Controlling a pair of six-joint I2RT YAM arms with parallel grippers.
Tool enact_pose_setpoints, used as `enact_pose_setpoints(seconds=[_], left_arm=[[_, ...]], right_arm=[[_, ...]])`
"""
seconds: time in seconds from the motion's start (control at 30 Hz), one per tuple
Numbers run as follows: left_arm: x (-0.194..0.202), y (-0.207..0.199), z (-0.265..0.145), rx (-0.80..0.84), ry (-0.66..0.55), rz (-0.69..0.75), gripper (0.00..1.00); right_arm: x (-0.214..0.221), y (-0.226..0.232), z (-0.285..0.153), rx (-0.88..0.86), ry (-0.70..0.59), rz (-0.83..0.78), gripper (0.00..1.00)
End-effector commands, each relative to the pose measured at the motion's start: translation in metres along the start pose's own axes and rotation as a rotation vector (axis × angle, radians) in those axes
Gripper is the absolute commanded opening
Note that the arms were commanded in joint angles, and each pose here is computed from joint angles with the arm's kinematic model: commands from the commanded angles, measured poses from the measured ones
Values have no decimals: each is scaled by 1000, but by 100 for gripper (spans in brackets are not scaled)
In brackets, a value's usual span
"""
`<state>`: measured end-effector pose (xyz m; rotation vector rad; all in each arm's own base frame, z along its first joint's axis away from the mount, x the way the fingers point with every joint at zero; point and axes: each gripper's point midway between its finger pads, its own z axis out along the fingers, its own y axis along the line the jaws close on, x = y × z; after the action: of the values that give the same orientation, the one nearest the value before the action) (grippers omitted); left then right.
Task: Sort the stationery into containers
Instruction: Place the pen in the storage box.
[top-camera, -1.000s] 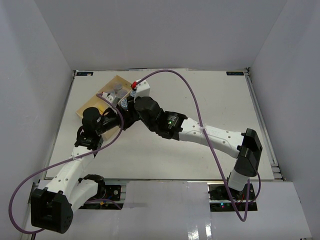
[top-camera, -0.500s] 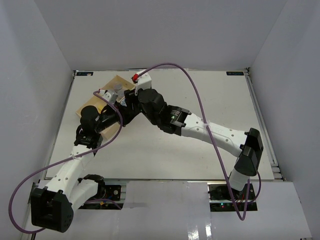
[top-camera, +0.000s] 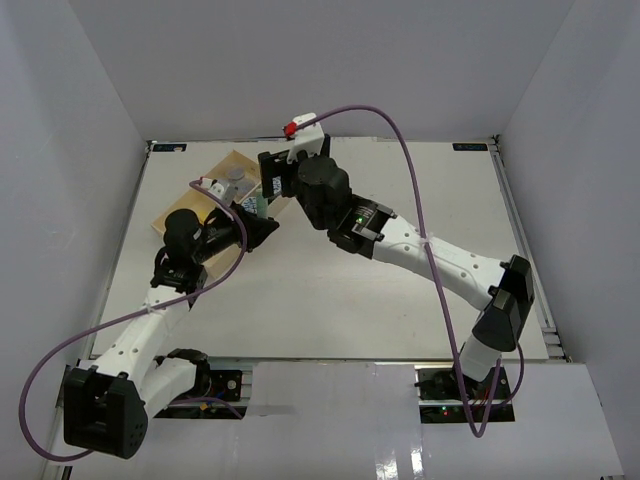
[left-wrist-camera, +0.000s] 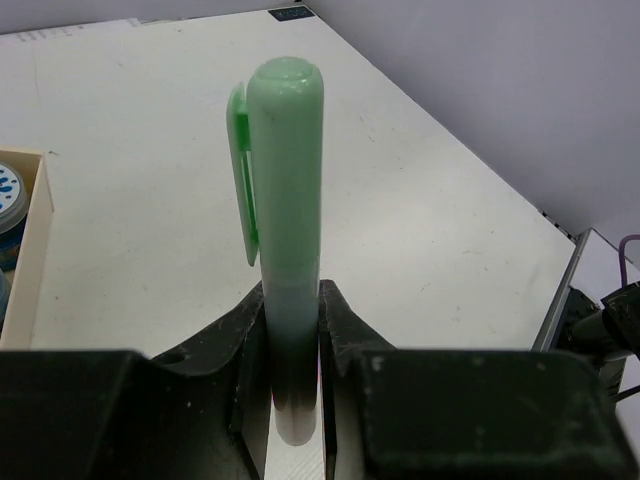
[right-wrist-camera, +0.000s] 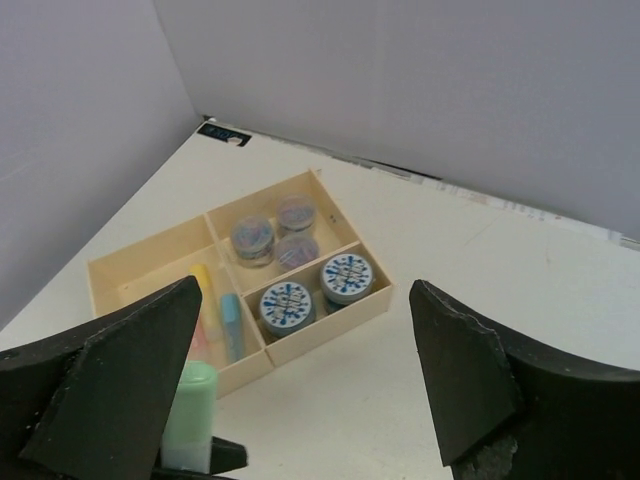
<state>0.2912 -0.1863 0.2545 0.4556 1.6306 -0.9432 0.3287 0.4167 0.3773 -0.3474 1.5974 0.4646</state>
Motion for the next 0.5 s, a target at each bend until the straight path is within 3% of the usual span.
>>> enact_pose_setpoints(seconds=[0.0, 0.13, 0.2, 0.3, 0.47], left_arm=[[-19, 1, 2, -14, -31, 8, 3], [-11, 16, 4, -91, -3, -44, 4], [-6, 38, 3, -212, 18, -94, 1], [9, 78, -1, -407, 69, -168, 0], [25, 152, -36, -704, 93, -303, 1]], right_arm=[[-57, -55, -19, 148, -140, 32, 93], [-56, -115, -53, 271, -151, 58, 97], [-41, -144, -75, 326, -137, 56, 100], [-13, -172, -106, 378, -112, 45, 93], [37, -195, -149, 377, -68, 9, 92]])
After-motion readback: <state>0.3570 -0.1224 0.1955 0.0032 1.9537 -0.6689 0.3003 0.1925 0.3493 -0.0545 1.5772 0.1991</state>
